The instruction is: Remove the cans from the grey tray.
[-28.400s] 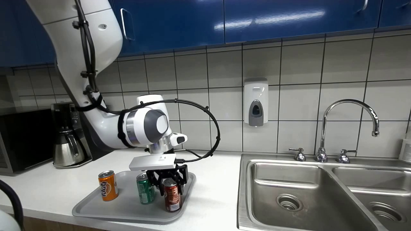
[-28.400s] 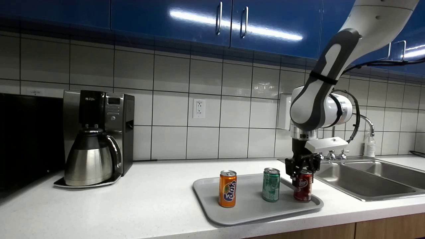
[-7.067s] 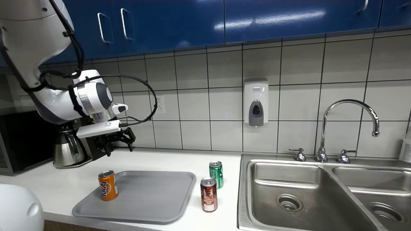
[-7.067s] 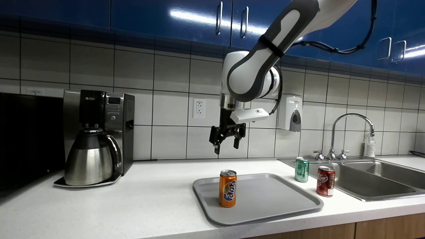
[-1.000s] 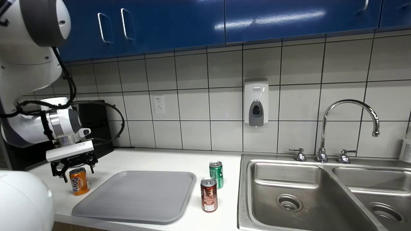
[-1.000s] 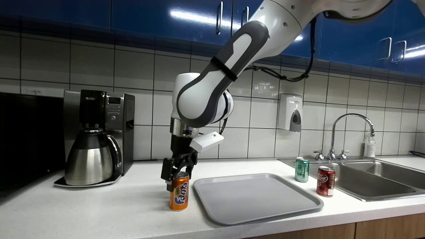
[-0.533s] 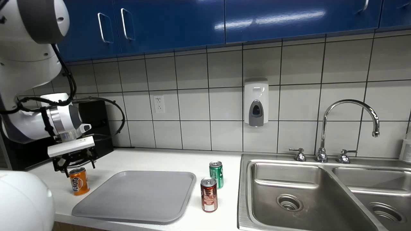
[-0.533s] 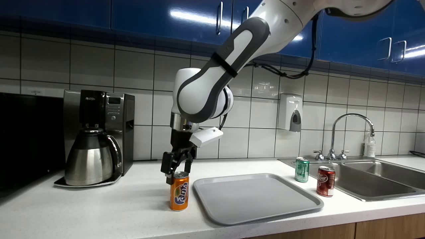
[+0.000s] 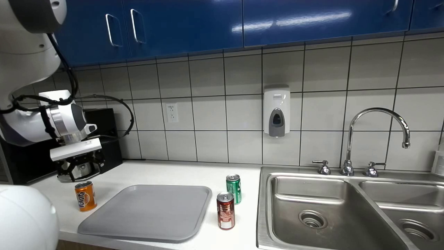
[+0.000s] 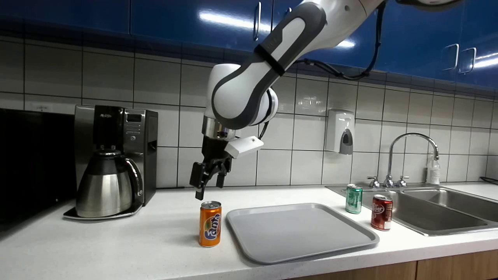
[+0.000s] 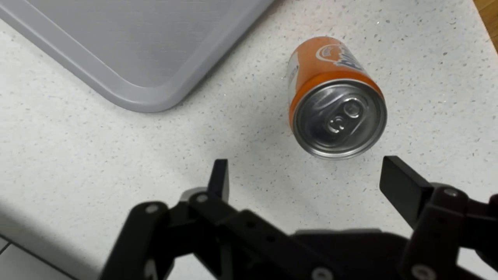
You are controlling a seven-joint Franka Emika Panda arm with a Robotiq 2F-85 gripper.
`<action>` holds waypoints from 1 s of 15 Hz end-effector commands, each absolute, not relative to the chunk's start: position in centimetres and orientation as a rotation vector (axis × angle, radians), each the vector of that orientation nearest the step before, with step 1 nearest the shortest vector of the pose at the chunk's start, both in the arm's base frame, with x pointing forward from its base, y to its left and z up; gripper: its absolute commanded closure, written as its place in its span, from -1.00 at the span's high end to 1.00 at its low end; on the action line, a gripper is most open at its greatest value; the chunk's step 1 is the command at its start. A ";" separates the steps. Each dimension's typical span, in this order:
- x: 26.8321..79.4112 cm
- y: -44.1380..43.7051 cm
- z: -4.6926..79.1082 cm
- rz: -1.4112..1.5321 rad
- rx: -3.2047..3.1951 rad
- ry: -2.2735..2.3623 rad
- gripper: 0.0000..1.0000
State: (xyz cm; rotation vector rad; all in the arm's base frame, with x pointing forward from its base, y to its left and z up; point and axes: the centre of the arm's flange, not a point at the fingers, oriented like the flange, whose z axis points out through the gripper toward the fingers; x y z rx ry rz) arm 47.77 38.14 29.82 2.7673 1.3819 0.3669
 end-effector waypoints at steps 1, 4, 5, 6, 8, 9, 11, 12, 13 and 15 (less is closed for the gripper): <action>46.0 35.0 32.6 0.447 2.736 1.388 1.00; 45.3 32.3 33.7 0.477 2.749 1.340 1.00; 45.1 31.4 34.0 0.483 2.754 1.322 1.00; 44.9 30.3 34.2 0.486 2.758 1.300 1.00; 44.5 28.1 34.6 0.496 2.767 1.255 1.00; 44.3 26.9 34.8 0.501 2.770 1.232 1.00; 43.8 24.6 35.0 0.505 2.776 1.188 1.00; 43.6 23.5 35.1 0.505 2.780 1.164 1.00; 43.3 22.3 35.2 0.502 2.786 1.137 1.00; 42.9 20.1 35.3 0.495 2.795 1.082 1.00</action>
